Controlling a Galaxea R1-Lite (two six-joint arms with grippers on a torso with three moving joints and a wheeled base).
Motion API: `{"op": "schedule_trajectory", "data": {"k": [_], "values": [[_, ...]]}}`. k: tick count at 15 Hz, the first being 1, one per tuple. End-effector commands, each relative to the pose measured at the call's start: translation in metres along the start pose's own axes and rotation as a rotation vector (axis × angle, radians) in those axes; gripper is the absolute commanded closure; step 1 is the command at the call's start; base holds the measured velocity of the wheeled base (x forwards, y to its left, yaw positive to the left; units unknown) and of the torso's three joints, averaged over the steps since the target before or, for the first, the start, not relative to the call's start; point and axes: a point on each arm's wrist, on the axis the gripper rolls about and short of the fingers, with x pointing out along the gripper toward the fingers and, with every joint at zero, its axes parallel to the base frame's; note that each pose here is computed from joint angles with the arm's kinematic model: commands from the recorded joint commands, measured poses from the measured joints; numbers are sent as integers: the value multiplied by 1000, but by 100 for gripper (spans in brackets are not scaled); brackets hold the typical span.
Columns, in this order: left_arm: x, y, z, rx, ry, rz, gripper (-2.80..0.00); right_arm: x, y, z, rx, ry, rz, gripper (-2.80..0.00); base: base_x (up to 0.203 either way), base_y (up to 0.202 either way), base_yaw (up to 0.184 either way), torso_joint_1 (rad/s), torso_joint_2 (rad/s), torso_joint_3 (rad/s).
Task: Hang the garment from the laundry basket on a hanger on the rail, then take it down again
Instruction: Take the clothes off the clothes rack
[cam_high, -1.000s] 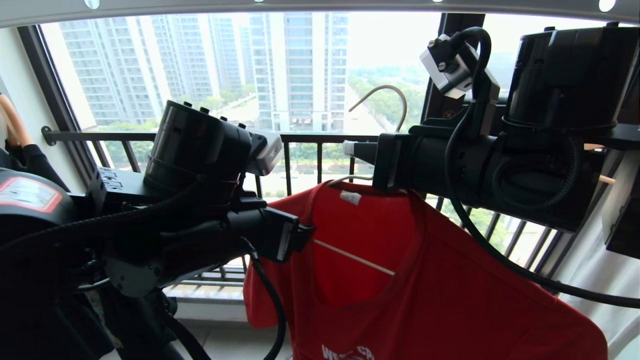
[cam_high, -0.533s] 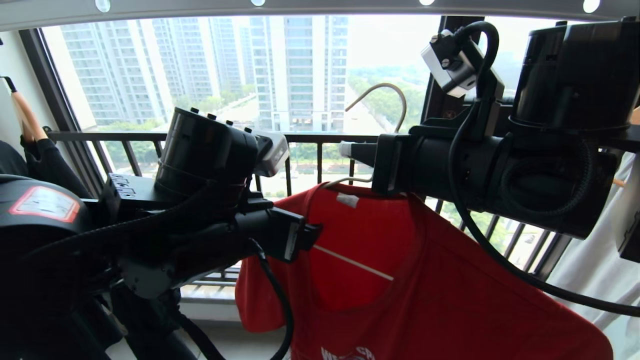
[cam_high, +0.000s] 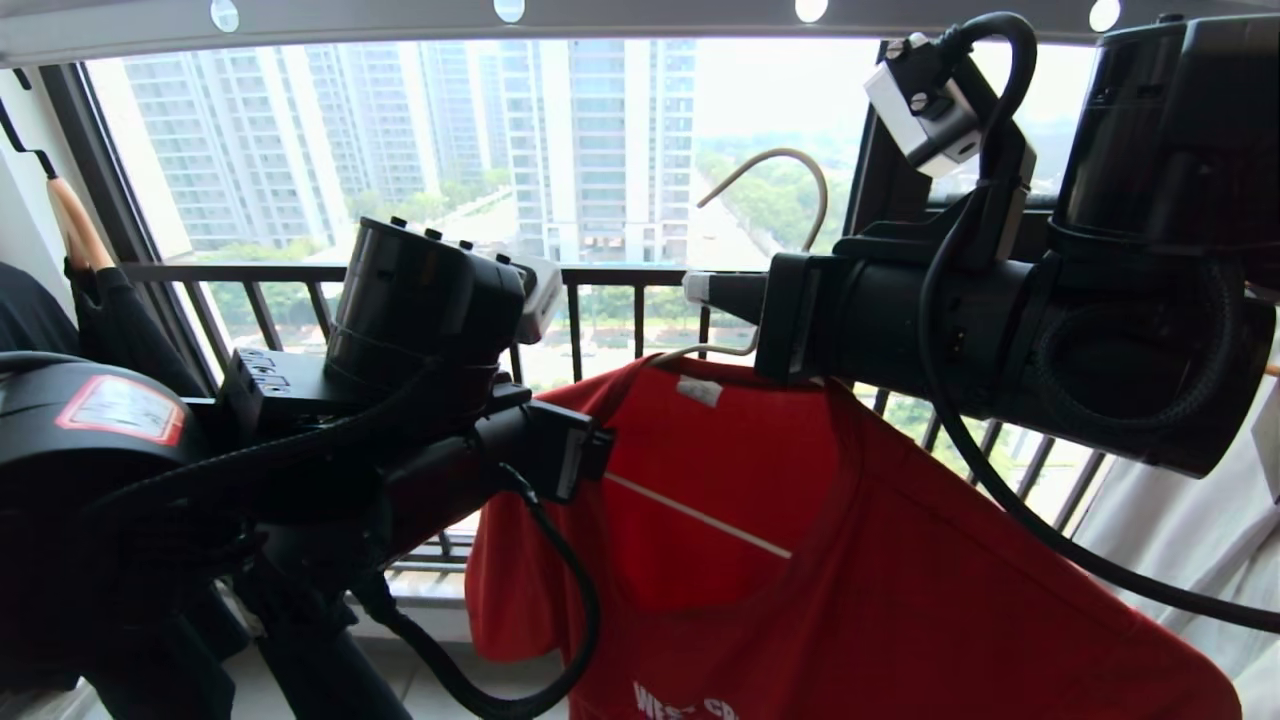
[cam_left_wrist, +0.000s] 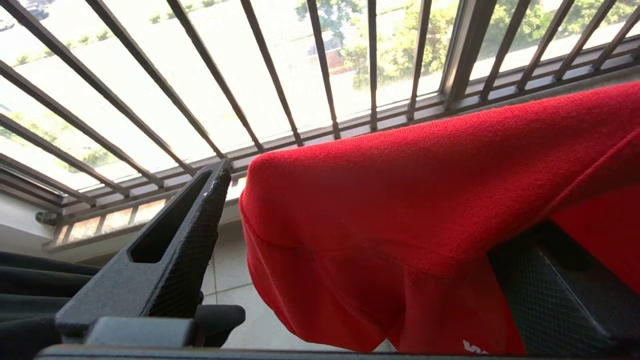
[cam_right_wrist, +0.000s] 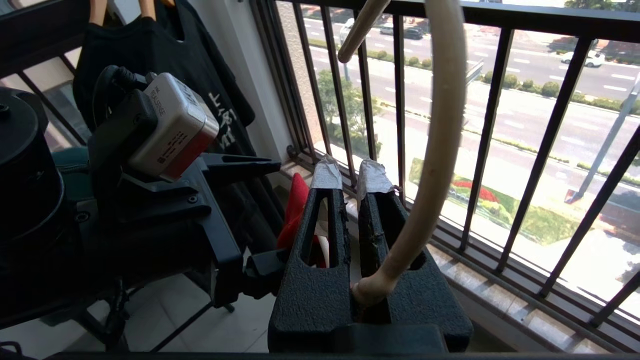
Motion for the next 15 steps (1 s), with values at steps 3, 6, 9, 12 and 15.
{"op": "schedule_trajectory", "data": {"k": [3,6,9,12,15], "values": [[-7,1,1,12,-16,19,-280,1,-3,2,1,-12,-22,0,0,0,0,0,0,0],[-7,2,0,30,-21,31,0,1,-3,2,1,-12,-22,0,0,0,0,0,0,0],[-9,3,1,25,-30,35,0,1,-3,2,1,-14,-23,0,0,0,0,0,0,0],[-19,8,7,11,-60,43,0,4,-8,1,-1,-9,-40,0,0,0,0,0,0,0],[-28,15,13,-1,-91,51,0,9,-15,-2,-6,-1,-65,0,0,0,0,0,0,0]]}}
